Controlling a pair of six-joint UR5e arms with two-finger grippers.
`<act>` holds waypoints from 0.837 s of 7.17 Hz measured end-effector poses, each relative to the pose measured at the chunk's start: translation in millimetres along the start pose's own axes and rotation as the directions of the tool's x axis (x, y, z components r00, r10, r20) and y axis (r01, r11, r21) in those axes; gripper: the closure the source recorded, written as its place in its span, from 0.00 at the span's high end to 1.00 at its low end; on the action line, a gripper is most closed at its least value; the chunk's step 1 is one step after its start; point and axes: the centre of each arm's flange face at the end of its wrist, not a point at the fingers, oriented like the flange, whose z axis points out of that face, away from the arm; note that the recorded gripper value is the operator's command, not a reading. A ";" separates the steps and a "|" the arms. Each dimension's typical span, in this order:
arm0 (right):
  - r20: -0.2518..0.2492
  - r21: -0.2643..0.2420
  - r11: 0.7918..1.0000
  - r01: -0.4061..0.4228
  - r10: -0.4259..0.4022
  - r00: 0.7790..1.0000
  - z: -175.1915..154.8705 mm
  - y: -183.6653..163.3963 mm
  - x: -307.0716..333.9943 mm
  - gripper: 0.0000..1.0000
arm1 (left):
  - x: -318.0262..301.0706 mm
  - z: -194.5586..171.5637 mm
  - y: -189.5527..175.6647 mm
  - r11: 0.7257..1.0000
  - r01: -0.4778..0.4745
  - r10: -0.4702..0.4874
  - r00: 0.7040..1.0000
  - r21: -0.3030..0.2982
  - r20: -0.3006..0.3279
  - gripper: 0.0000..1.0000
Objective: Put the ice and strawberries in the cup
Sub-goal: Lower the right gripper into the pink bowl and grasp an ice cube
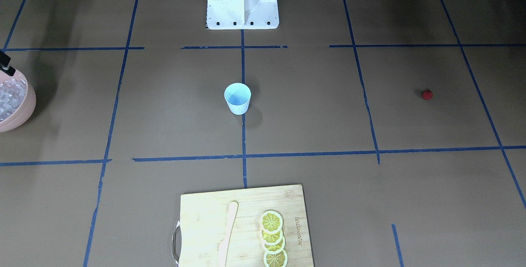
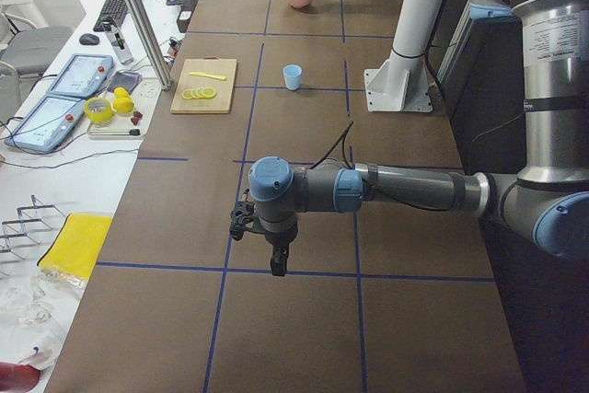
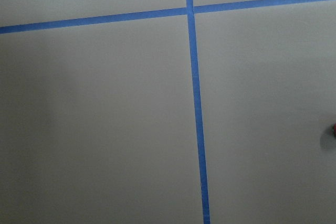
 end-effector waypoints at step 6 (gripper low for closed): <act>-0.063 0.000 0.994 -0.105 0.105 0.992 30.6 -11.3 -8.4 0.89 | 3.7 -0.4 -0.3 1.000 0.000 0.000 0.999 0.005 -0.034 1.00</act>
